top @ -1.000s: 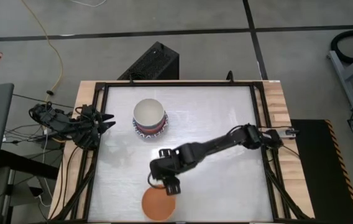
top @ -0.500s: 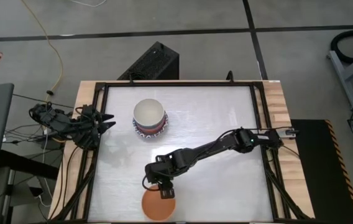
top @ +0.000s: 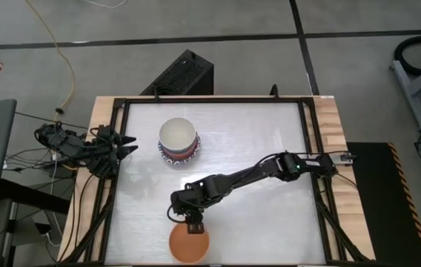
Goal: Nest bowls inside each other
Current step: Stack the brown bowl on top of the white bowl
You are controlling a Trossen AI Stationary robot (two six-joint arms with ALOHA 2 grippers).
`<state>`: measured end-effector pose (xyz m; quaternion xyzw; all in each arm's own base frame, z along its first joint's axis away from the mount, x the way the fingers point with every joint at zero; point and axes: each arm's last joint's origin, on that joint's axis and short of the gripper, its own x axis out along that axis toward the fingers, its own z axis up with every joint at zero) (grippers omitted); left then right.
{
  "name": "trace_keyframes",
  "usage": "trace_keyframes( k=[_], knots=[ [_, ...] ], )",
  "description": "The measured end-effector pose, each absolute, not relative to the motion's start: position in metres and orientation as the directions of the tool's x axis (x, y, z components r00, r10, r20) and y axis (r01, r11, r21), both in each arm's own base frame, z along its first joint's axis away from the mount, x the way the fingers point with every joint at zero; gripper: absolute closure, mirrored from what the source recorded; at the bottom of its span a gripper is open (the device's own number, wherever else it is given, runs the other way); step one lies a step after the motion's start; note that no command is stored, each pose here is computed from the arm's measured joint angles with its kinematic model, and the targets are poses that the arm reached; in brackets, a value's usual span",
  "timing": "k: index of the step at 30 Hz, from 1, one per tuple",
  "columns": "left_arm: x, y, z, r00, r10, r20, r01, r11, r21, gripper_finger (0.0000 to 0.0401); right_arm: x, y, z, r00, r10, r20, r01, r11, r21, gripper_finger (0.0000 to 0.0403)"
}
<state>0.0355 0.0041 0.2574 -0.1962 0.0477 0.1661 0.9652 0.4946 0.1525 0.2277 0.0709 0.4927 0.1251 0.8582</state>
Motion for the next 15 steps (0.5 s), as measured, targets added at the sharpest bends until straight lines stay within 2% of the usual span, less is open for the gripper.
trace_keyframes(
  k=[5, 10, 13, 15],
  knots=[
    [0.036, 0.004, 0.258, 0.94, 0.302, -0.157, -0.339, 0.868, -0.363, 0.021, 0.501, 0.155, 0.205, 0.444, 0.317, -0.838, -0.119, 0.948, 0.295, 0.0178],
    [0.036, 0.004, 0.257, 0.943, 0.291, -0.159, -0.33, 0.871, -0.364, 0.021, 0.502, 0.153, 0.205, 0.442, 0.336, -0.832, -0.12, 0.941, 0.316, 0.0185],
    [0.036, 0.004, 0.257, 0.946, 0.283, -0.16, -0.323, 0.873, -0.365, 0.021, 0.502, 0.153, 0.204, 0.438, 0.333, -0.835, -0.117, 0.942, 0.315, 0.0213],
    [0.036, 0.004, 0.257, 0.946, 0.284, -0.16, -0.324, 0.872, -0.366, 0.021, 0.501, 0.153, 0.204, 0.434, 0.332, -0.838, -0.115, 0.943, 0.314, 0.0246]
  ],
)
